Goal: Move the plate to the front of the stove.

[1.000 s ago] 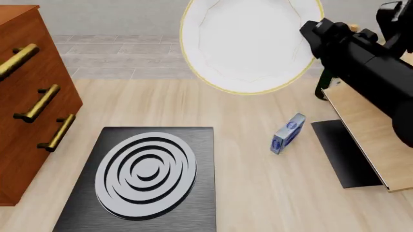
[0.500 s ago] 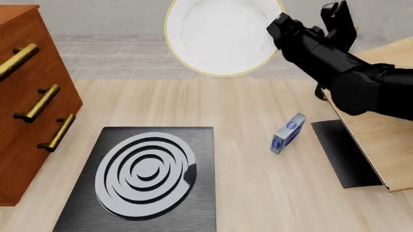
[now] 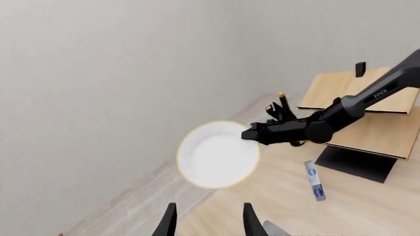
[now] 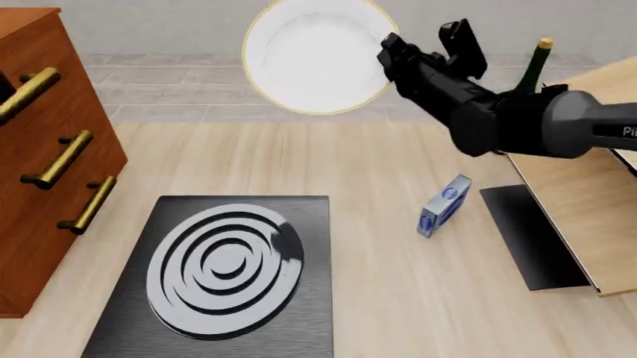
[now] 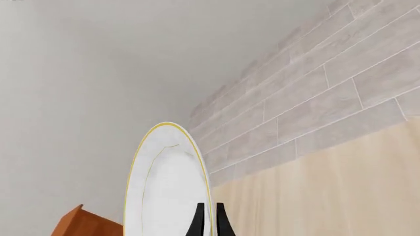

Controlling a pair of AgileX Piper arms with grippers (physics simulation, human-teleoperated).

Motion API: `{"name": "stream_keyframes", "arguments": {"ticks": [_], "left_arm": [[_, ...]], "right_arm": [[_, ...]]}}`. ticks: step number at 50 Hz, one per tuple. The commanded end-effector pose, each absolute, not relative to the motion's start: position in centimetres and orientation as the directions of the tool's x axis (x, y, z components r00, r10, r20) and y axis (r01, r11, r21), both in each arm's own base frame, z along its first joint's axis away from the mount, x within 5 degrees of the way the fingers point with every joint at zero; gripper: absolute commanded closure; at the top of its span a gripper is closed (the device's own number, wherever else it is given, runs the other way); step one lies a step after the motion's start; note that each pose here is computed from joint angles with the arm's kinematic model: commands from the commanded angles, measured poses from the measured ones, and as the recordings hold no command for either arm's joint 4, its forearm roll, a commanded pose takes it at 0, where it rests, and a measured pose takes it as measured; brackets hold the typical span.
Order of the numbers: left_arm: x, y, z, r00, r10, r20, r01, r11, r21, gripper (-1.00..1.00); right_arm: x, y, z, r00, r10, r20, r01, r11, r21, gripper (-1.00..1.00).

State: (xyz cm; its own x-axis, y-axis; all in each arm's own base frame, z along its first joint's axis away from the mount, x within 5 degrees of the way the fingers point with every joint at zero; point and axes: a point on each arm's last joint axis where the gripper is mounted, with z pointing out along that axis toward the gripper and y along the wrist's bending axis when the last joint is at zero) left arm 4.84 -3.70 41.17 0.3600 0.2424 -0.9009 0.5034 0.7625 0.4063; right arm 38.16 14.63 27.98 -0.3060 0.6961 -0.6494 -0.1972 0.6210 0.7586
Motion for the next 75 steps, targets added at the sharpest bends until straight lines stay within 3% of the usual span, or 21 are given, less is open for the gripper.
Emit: {"name": "stream_keyframes", "arguments": {"ticks": [1,35,75], "left_arm": [[5.4,-3.9,40.5,0.338,0.25,-0.907,0.494,0.773,0.398,-1.0],[6.4,-4.3,39.2,0.297,0.254,-0.92,0.482,0.792,0.374,-1.0],[6.2,-4.0,38.9,0.285,0.252,-0.925,0.473,0.802,0.364,-1.0]], "right_arm": [[41.0,15.9,25.5,-0.32,0.725,-0.61,-0.176,0.587,0.79,1.0],[44.9,17.5,19.4,-0.372,0.729,-0.575,-0.103,0.583,0.806,1.0],[45.0,19.3,13.8,-0.435,0.715,-0.547,-0.059,0.584,0.81,1.0]]}}
